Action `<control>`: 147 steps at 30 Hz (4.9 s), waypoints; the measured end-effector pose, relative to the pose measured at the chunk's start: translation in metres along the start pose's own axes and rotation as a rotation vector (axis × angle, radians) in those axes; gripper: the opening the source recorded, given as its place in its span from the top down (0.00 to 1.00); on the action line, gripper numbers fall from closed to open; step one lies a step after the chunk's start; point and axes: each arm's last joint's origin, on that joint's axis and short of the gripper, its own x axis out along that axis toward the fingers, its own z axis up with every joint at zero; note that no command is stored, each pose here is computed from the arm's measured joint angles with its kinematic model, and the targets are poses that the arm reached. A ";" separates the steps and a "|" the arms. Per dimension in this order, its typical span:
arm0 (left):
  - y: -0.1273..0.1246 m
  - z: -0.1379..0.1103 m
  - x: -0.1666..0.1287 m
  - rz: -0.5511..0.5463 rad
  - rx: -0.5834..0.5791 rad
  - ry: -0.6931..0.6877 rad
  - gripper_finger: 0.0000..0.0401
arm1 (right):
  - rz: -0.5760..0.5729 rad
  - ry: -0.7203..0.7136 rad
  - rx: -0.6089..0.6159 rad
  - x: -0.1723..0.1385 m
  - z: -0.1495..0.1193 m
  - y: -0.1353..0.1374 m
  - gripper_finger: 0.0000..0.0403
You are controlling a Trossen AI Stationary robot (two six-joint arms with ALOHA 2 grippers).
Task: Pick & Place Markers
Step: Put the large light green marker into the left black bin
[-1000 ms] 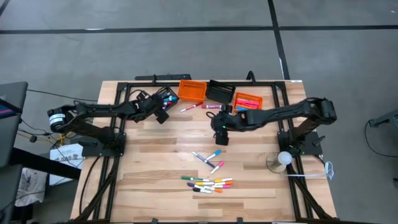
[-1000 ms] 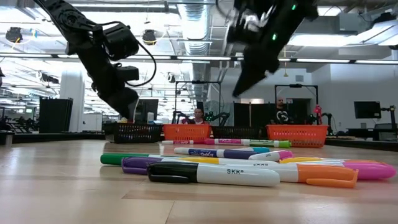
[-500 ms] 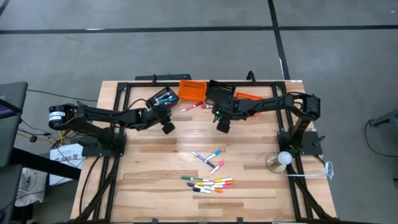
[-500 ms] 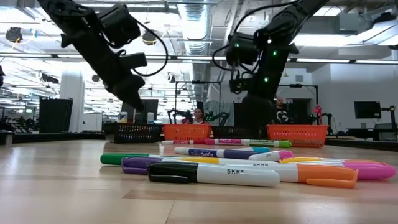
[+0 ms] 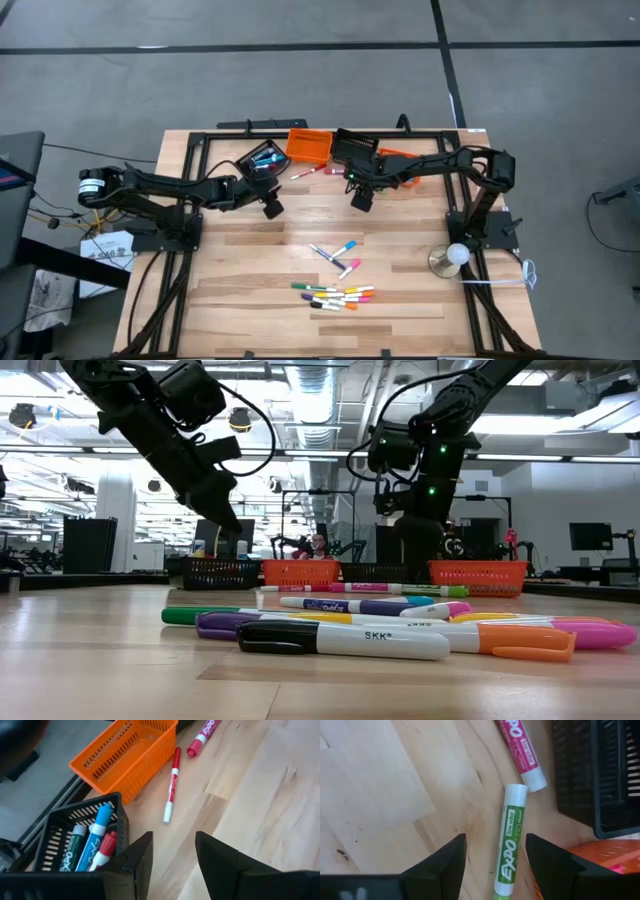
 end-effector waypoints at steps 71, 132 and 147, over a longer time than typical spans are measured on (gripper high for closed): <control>-0.015 -0.012 -0.004 -0.441 0.139 -0.501 0.64 | 0.261 -0.565 -0.381 -0.086 0.078 0.095 0.87; -0.012 0.003 -0.021 -0.589 0.084 -0.845 0.78 | 0.236 -0.805 -0.395 -0.103 0.093 0.101 0.74; -0.011 -0.001 -0.016 -0.473 0.083 -0.775 0.78 | 0.133 -0.679 -0.429 -0.105 0.079 0.103 0.39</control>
